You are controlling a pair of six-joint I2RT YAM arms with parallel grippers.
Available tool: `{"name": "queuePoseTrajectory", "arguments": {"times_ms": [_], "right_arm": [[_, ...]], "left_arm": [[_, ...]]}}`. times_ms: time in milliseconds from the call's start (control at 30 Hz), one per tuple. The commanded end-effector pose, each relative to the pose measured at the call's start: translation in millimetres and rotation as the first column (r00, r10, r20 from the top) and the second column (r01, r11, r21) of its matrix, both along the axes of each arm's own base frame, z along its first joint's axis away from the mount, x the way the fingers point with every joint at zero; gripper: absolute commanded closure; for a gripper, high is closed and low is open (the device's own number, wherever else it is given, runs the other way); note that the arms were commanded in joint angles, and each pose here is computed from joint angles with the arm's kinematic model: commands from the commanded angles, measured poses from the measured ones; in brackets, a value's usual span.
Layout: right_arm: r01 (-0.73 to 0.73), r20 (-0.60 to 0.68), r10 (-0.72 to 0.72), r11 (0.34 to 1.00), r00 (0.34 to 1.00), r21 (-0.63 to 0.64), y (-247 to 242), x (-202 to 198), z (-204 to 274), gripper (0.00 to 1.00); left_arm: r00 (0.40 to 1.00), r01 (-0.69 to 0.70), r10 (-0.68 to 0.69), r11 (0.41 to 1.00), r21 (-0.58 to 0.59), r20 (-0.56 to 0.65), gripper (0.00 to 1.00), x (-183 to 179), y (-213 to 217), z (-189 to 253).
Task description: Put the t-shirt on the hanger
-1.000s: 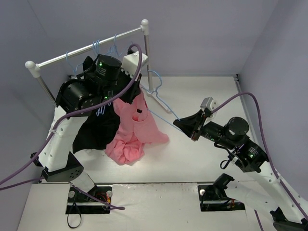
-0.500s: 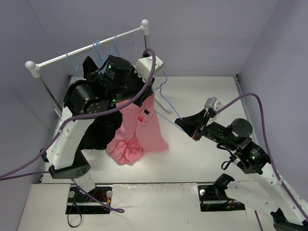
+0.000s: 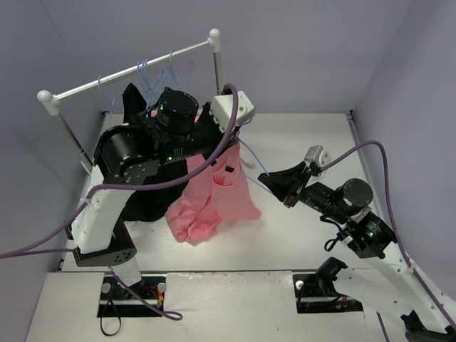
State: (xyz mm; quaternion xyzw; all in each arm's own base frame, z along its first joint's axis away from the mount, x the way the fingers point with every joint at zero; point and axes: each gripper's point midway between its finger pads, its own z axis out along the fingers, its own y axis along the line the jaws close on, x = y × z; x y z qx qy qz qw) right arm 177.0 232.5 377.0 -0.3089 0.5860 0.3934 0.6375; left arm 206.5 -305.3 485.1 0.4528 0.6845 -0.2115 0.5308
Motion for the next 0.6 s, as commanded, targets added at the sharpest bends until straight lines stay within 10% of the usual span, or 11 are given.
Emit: {"name": "queuePoseTrajectory", "arguments": {"times_ms": [0, 133, 367, 567], "right_arm": [[-0.003, 0.129, -0.01, 0.995, 0.992, 0.103, -3, -3, 40, 1.0], [0.014, 0.141, -0.028, 0.995, 0.99, 0.1, -6, -2, 39, 1.0], [0.026, 0.135, -0.038, 0.995, 0.99, 0.095, -7, -1, 30, 1.0], [0.012, 0.139, -0.023, 0.996, 0.99, 0.086, -5, -1, 27, 1.0]], "left_arm": [[0.994, 0.09, -0.084, 0.993, -0.072, 0.073, 1.0, -13, -16, 24], [0.996, 0.052, -0.049, 0.997, -0.055, 0.069, 0.99, -8, -16, 18], [0.968, -0.149, 0.172, 0.98, -0.13, 0.183, 0.61, 14, 25, 47], [0.962, -0.146, 0.17, 0.981, -0.127, 0.214, 0.58, 7, 43, 50]]}}
